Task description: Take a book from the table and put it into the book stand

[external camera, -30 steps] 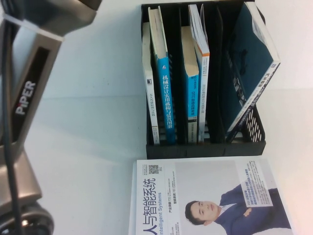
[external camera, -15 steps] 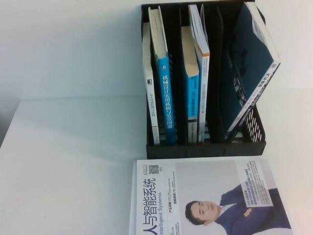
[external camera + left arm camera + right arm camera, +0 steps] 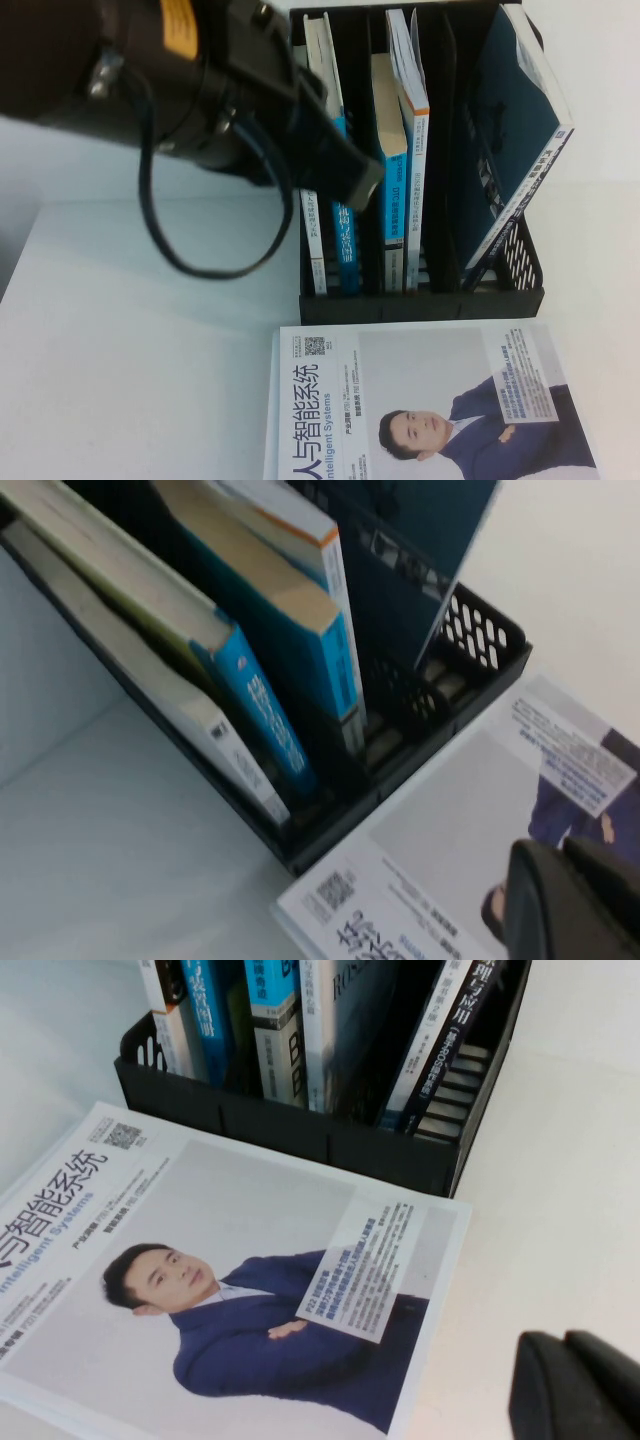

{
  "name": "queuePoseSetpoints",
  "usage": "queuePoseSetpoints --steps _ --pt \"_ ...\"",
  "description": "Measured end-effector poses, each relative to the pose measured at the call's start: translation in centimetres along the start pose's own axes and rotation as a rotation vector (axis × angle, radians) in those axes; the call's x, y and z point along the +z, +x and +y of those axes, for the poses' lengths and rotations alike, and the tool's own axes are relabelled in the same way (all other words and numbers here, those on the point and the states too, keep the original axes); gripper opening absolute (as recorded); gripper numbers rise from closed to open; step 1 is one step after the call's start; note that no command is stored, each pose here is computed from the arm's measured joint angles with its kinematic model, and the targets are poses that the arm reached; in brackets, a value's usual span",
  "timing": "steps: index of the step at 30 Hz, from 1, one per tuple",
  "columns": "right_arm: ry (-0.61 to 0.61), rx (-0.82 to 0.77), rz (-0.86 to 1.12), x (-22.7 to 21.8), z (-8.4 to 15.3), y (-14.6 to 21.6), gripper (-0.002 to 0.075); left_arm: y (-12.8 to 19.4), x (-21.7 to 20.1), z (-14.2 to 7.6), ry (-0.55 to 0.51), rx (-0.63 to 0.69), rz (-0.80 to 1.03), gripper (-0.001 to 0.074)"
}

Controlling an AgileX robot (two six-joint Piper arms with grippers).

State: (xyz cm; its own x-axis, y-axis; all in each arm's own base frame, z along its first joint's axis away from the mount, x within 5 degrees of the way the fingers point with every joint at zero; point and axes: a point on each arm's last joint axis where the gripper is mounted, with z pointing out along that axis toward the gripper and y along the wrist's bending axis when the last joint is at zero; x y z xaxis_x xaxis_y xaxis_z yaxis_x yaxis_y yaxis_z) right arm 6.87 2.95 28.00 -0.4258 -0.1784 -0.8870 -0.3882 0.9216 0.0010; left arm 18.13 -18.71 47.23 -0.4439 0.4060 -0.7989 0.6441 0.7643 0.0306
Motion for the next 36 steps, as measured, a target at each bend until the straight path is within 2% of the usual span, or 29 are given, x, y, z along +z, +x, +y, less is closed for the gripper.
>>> queuePoseSetpoints --steps 8,15,19,23,27,31,36 --pt "0.0 0.002 0.001 0.0 0.0 0.0 -0.0003 2.3 1.3 -0.2 0.004 -0.024 0.217 -0.0002" --pt "0.0 0.002 0.002 0.0 0.0 0.0 -0.0003 2.5 2.9 -0.2 -0.029 -0.003 0.262 -0.0002" --pt "0.0 0.002 0.002 0.0 0.0 0.0 -0.0003 2.7 3.3 1.0 -0.103 -0.017 0.207 -0.0002" --pt "0.0 0.002 0.003 0.0 0.0 0.0 -0.0003 4.0 3.0 3.6 -0.171 -0.079 0.095 -0.0002" --pt "-0.001 0.002 0.005 0.0 0.0 0.0 -0.0003 7.3 0.8 6.8 -0.26 -0.165 -0.036 -0.0002" --pt "-0.001 0.002 0.005 0.0 0.0 0.0 -0.0003 13.4 -1.1 8.9 -0.371 -0.247 -0.135 -0.0002" --pt "-0.001 0.002 0.005 0.0 0.0 0.0 -0.0003 21.4 -3.6 8.3 -0.492 -0.302 -0.241 -0.0002"
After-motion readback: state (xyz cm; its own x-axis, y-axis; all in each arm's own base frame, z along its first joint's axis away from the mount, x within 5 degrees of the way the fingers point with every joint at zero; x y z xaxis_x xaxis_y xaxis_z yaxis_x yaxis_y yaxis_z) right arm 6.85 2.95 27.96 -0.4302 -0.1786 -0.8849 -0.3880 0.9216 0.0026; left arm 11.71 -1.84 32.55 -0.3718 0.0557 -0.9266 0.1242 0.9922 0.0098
